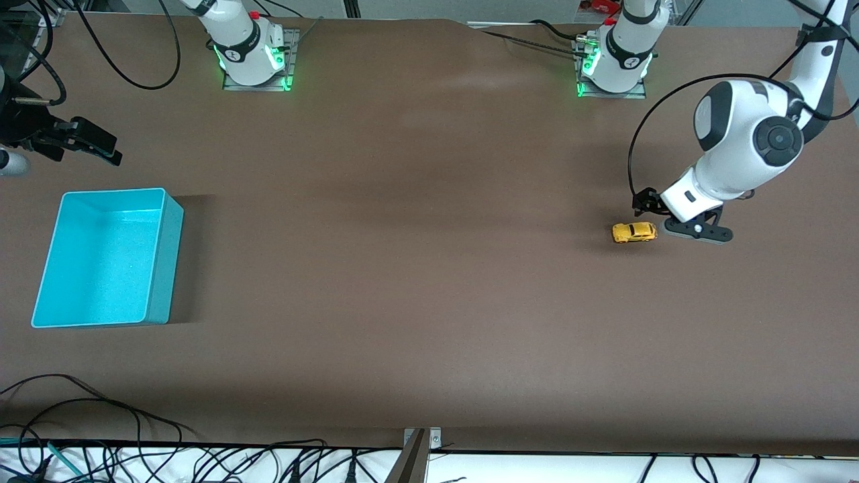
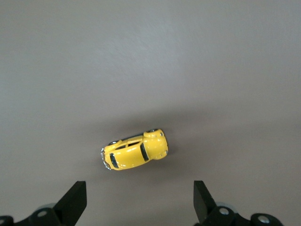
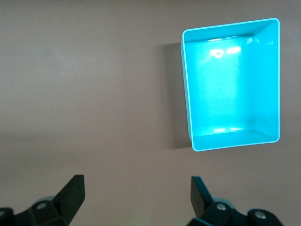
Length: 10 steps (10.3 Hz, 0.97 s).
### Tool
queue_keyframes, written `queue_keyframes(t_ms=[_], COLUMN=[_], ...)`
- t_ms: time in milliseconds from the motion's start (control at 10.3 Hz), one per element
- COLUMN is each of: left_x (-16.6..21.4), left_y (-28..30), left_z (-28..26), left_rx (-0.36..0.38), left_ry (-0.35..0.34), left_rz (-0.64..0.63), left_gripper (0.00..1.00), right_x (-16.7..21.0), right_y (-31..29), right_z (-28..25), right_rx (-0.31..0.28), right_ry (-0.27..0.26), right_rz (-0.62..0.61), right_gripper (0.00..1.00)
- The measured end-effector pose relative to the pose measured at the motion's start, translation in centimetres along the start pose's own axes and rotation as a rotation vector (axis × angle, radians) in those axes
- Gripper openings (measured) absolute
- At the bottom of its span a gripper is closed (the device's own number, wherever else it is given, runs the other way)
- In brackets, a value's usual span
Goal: Wind up and store yellow beetle car
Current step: 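Lower the left gripper and grasp the yellow car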
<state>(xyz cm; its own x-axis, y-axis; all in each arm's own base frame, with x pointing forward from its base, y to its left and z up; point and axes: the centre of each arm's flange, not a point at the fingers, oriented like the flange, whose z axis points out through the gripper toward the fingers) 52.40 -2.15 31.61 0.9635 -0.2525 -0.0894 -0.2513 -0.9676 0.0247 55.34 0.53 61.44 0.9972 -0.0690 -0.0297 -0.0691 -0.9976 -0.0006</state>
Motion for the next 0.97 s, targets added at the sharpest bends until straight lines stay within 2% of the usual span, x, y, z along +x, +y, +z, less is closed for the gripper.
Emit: queue_keyframes(t_ms=[386,773,966], left_x=[-0.6,-0.9,-0.7], left_y=[-0.8,-2.4,-3.2], left_z=[3.5,7.3,9.6], left_rx=[-0.01,-0.038,-0.034], left_ry=[-0.021,-0.058,-0.048], left_rz=[0.399,0.743,0.931], left_gripper=[1.0,1.0,1.0], right_x=[0.0,0.0,0.0], right_y=[0.0,0.0,0.0], right_z=[0.0,0.0,0.0], right_rx=[0.0,0.0,0.0], right_ry=[0.0,0.0,0.0], right_rz=[0.0,0.0,0.0], right_gripper=[1.0,1.0,1.0])
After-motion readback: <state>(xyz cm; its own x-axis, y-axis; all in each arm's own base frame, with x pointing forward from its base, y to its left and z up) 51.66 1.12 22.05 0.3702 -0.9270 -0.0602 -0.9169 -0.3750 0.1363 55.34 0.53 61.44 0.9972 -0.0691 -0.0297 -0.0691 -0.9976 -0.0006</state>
